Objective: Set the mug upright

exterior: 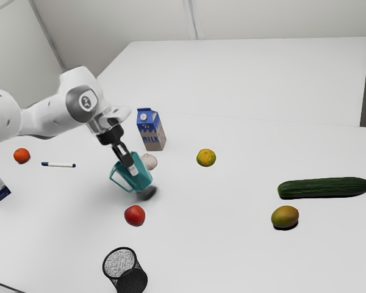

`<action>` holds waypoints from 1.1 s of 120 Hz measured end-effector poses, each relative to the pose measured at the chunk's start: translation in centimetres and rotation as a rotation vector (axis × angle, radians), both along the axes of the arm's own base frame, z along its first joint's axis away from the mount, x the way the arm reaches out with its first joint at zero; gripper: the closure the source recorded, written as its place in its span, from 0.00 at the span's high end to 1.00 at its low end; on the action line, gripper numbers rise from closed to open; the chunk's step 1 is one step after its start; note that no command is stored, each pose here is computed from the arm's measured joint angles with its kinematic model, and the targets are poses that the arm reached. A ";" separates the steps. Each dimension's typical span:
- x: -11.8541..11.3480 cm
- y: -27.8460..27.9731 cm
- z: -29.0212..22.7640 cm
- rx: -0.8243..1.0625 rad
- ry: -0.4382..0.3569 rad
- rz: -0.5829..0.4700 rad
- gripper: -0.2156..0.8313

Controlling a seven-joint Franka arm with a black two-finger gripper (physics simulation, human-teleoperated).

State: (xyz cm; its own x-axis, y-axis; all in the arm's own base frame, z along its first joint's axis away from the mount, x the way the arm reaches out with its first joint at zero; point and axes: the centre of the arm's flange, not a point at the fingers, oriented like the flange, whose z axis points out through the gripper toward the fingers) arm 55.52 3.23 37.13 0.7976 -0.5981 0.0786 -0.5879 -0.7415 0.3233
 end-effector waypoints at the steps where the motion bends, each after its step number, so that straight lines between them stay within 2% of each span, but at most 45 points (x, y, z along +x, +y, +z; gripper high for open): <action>1: 0.0 -0.1 -0.1 0.011 -0.003 -0.007 0.07; 20: -0.6 -2.0 -0.8 0.164 -0.071 -0.098 0.06; 48: -0.9 -3.7 -1.1 0.246 -0.150 -0.139 0.05; 96: -1.6 -4.4 -2.6 0.289 -0.167 -0.150 0.05; 132: -1.6 -5.2 -1.5 0.298 -0.191 -0.160 0.28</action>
